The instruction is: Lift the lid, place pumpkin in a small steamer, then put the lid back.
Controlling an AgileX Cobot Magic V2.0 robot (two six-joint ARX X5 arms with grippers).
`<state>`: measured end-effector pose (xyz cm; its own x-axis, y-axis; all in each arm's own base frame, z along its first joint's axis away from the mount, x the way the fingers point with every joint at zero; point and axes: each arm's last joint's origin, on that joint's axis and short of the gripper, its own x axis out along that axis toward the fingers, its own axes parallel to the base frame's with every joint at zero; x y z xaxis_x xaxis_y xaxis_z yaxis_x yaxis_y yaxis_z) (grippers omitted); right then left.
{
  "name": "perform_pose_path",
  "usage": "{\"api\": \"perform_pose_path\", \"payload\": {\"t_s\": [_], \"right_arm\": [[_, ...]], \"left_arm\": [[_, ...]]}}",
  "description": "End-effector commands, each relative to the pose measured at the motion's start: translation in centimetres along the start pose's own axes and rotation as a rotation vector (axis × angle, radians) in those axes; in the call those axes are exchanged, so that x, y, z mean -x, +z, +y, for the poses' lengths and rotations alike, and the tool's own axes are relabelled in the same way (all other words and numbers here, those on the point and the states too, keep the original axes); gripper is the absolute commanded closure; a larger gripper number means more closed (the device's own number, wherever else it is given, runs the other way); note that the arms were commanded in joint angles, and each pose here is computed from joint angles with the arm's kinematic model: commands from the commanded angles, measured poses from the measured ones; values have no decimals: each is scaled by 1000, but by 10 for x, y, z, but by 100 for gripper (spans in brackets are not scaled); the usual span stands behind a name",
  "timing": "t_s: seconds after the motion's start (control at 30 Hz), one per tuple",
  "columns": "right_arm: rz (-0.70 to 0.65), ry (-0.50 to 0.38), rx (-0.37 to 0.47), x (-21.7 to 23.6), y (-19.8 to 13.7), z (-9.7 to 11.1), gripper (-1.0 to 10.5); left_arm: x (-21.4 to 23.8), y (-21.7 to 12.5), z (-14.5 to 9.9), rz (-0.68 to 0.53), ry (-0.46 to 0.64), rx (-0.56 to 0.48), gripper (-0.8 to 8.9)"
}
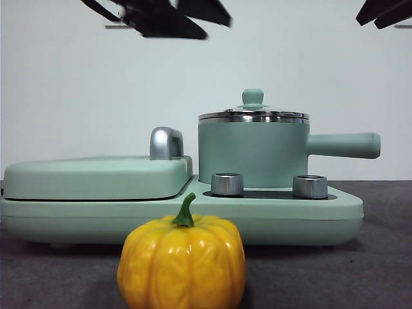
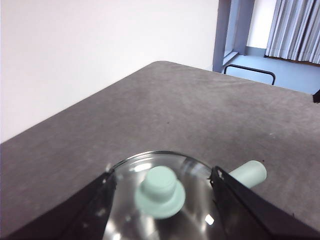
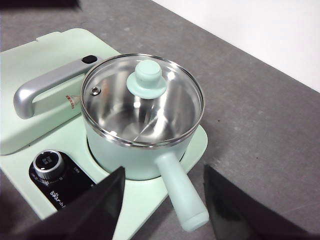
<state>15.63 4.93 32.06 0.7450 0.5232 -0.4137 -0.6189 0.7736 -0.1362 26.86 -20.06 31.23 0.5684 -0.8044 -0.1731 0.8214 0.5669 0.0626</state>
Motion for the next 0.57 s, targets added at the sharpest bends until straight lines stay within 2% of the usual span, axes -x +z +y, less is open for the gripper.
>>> {"api": "perform_pose_path", "payload": {"t_s": [0.03,0.27,0.57], "right_arm": [[-28,-1,-5,3,7,0,696],[-28,-2,-7,3,7,0,696],[-28,-2,-7,3,7,0,696]], "left_arm": [[-20,-1,-1,0,-15,10,506],[-61,-14,0,48,-46,22,505],[-80,-36,3,107,-53,6,505]]}}
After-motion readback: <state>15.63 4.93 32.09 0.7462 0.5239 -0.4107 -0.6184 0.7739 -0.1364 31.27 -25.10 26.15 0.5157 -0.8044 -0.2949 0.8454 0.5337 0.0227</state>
